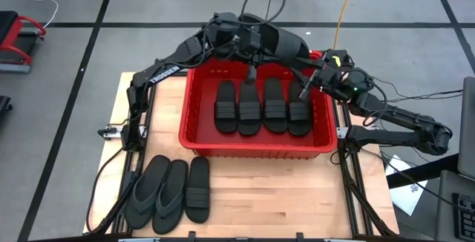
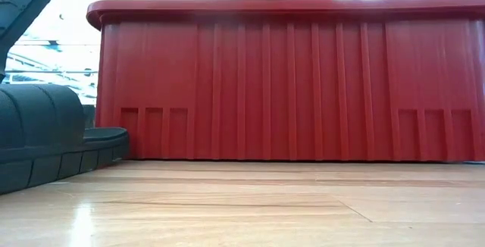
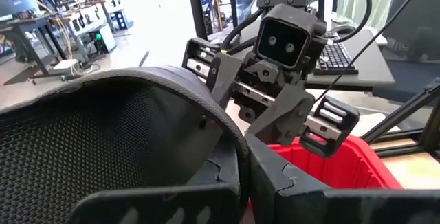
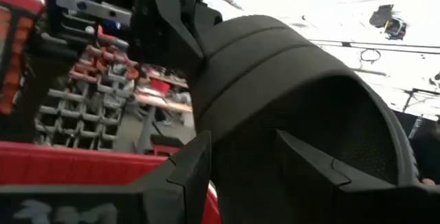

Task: Pick and place slides into bin
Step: Put the black slipper into the red organizer bin

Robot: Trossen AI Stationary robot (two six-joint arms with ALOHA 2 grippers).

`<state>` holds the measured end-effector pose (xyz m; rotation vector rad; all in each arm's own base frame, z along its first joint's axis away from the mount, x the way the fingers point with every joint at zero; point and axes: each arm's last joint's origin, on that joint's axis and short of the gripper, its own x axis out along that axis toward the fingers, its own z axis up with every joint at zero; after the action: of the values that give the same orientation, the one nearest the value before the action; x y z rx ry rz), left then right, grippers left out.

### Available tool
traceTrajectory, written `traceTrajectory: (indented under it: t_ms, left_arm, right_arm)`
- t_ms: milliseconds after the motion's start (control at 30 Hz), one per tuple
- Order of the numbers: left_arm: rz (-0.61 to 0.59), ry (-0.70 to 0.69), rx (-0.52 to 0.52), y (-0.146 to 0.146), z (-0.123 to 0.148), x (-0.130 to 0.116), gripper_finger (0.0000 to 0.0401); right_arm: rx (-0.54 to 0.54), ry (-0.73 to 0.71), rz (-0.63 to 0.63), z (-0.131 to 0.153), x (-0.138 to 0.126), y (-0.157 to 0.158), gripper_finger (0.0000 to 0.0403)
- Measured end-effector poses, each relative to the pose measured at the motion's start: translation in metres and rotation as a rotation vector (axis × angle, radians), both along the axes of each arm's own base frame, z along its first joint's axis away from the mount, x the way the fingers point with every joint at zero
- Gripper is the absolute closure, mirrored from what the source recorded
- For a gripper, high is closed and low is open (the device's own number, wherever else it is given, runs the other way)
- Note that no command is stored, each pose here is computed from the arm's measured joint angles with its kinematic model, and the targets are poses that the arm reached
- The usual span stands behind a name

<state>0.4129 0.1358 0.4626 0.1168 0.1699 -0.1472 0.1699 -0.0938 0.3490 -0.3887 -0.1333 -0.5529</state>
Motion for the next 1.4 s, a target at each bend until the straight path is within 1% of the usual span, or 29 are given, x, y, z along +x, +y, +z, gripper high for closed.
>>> traceTrajectory:
  t_ms: [133, 300, 433, 567, 700, 867, 1000, 1100, 1167, 1267, 1333, 1400]
  left_arm:
    - [-0.001, 0.005, -0.008, 0.0, 0.0, 0.0, 0.0401]
    - [-0.001, 0.011, -0.008, 0.0, -0.001, -0.001, 0.0401]
    - [0.007, 0.015, -0.005, 0.0, 0.0, -0.001, 0.0401]
    - [0.009, 0.032, -0.005, -0.001, -0.001, -0.003, 0.0401]
    - [0.014, 0.042, 0.007, -0.001, 0.0, -0.005, 0.0401]
    - [0.031, 0.069, 0.032, -0.001, -0.003, -0.005, 0.0401]
    - [0.03, 0.084, 0.039, -0.001, -0.005, -0.006, 0.0401]
    - [0.031, 0.1, 0.033, -0.001, -0.007, -0.006, 0.0401]
    - [0.035, 0.116, 0.029, 0.0, -0.009, -0.006, 0.0401]
    - [0.038, 0.144, 0.034, -0.001, -0.011, -0.007, 0.0401]
    - [0.033, 0.162, 0.041, -0.001, -0.013, -0.008, 0.0401]
    - [0.033, 0.177, 0.035, -0.001, -0.015, -0.008, 0.0401]
  right_arm:
    - [-0.026, -0.047, -0.025, 0.004, 0.0, -0.001, 0.0252]
    - [-0.023, -0.139, -0.022, 0.009, 0.004, -0.004, 0.0252]
    - [0.046, -0.192, 0.046, 0.013, 0.011, -0.006, 0.0252]
    - [0.057, -0.176, 0.092, 0.023, 0.02, -0.01, 0.0252]
    - [0.082, -0.197, 0.132, 0.041, 0.026, -0.013, 0.0252]
    - [0.154, -0.266, 0.171, 0.059, 0.033, -0.016, 0.0252]
    - [0.219, -0.295, 0.241, 0.067, 0.037, -0.017, 0.0258]
    - [0.255, -0.273, 0.266, 0.065, 0.04, -0.018, 0.0274]
    - [0.281, -0.258, 0.293, 0.062, 0.042, -0.019, 0.0294]
    - [0.316, -0.242, 0.348, 0.06, 0.043, -0.022, 0.0339]
    - [0.341, -0.23, 0.365, 0.059, 0.042, -0.024, 0.0376]
    - [0.373, -0.218, 0.363, 0.057, 0.041, -0.026, 0.0394]
